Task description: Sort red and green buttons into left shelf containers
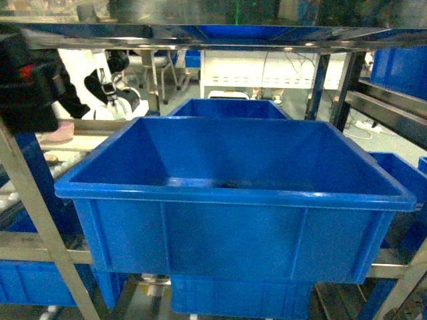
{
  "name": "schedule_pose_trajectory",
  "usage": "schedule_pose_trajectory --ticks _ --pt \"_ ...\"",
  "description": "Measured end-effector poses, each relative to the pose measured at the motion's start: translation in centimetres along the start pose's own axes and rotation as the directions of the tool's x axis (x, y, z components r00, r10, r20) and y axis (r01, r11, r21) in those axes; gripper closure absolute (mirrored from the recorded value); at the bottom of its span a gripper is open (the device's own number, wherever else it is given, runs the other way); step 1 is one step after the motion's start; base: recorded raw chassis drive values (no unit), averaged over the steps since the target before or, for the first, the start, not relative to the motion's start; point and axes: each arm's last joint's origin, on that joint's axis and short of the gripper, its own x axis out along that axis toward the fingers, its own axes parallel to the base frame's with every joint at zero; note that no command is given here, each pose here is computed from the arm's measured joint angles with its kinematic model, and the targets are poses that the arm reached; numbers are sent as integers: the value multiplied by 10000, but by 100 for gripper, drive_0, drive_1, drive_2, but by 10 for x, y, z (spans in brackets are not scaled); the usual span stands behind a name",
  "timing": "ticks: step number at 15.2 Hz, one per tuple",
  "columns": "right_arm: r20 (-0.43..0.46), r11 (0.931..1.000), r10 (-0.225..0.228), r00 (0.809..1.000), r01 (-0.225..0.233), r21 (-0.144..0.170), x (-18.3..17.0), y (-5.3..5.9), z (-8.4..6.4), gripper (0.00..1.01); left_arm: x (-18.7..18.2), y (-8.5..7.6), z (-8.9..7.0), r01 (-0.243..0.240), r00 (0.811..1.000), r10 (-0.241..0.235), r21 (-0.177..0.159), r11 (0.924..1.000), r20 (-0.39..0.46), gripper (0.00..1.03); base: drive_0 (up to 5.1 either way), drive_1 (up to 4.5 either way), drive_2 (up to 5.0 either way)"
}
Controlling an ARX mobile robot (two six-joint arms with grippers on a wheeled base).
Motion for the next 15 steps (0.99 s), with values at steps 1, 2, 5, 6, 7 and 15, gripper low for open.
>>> schedule_pose_trajectory --ticks 1,2,5,6,7,15 --pt "311 9990 406 9987 -411 171 -2 -3 1 37 -11 11 -4 -47 10000 47 148 9999 -29 43 0 0 0" --pt "388 9978 624 9973 -632 209 -2 -6 1 51 -20 18 -5 43 10000 -44 217 9998 55 56 0 0 0" --pt "391 9973 692 9968 -702 234 -2 -13 -9 89 -44 35 -14 45 10000 -44 253 9997 -37 94 0 0 0" --pt "446 9968 759 9961 -769 208 -1 -20 -9 100 -50 39 -15 46 10000 -46 269 9996 12 101 0 0 0" --pt "424 9989 390 9983 -401 256 0 -25 -9 99 -56 42 -16 70 10000 -71 263 9996 45 101 0 0 0" --pt "444 9972 690 9966 -701 240 0 -23 -9 99 -90 61 -24 101 9998 -105 270 9996 138 101 0 0 0"
